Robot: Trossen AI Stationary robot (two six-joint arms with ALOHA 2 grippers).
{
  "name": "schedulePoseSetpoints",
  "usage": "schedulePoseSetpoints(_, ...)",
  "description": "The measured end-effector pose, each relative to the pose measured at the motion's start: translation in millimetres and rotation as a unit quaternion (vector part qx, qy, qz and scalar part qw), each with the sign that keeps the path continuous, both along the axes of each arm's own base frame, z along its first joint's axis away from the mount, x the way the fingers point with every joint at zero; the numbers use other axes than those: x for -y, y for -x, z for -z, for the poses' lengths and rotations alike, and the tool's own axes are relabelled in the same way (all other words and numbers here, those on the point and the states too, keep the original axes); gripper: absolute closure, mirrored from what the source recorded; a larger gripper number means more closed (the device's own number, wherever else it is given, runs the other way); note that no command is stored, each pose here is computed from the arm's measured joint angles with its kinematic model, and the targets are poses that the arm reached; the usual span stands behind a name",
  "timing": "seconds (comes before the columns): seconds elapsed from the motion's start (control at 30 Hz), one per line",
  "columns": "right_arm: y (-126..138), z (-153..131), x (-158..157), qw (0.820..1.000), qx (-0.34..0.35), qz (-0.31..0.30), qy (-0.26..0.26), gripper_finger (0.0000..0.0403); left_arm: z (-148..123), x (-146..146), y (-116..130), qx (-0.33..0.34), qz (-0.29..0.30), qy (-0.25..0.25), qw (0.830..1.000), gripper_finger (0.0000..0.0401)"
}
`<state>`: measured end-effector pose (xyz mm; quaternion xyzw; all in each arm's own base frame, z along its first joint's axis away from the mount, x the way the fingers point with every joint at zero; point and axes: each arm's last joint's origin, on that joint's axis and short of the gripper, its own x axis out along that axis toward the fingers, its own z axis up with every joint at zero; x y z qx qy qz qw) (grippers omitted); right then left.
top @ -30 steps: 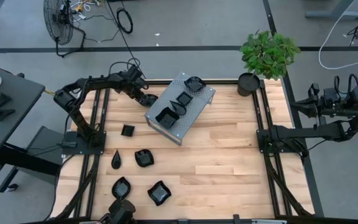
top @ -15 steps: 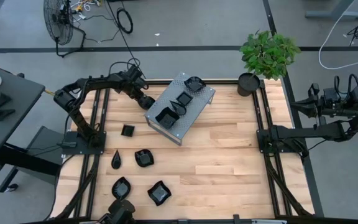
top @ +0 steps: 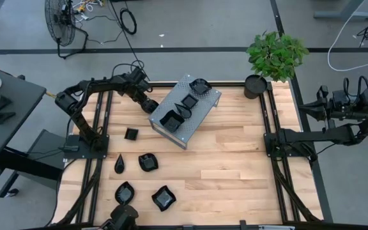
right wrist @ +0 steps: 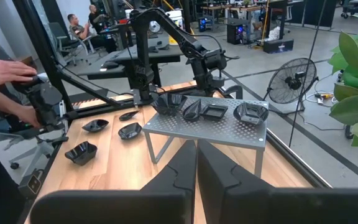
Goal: Pick & Place Mini shaped plates
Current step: Stack the black leaf shape plate on top of the black leaf shape plate on the shelf
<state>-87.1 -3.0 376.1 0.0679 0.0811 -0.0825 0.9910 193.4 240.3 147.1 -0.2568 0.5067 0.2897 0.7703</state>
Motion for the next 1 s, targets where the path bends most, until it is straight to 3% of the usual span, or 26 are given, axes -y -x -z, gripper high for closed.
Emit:
schedulePoseSetpoints(0.33, 0.1, -0.1, 0.0, 1.0, 0.0, 0.0, 0.0, 0.0383, -0.1, -0.6, 0.8, -0.013, 0.014, -0.013, 1.0, 0.0385)
schedulePoseSetpoints(0.77, 0.0, 0.0, 0.0, 1.0, 0.0, 0.0, 0.0, 0.0383, 0.3, 1.3, -0.7, 0.011, 0.028, 0.009, 0.999, 0.0249)
schedulePoseSetpoints(1.0, 0.0, 0.0, 0.0, 1.0, 0.0, 0.0, 0.0, 0.0383, 0.6, 1.3, -0.9, 0.013, 0.029, 0.008, 0.999, 0.0232)
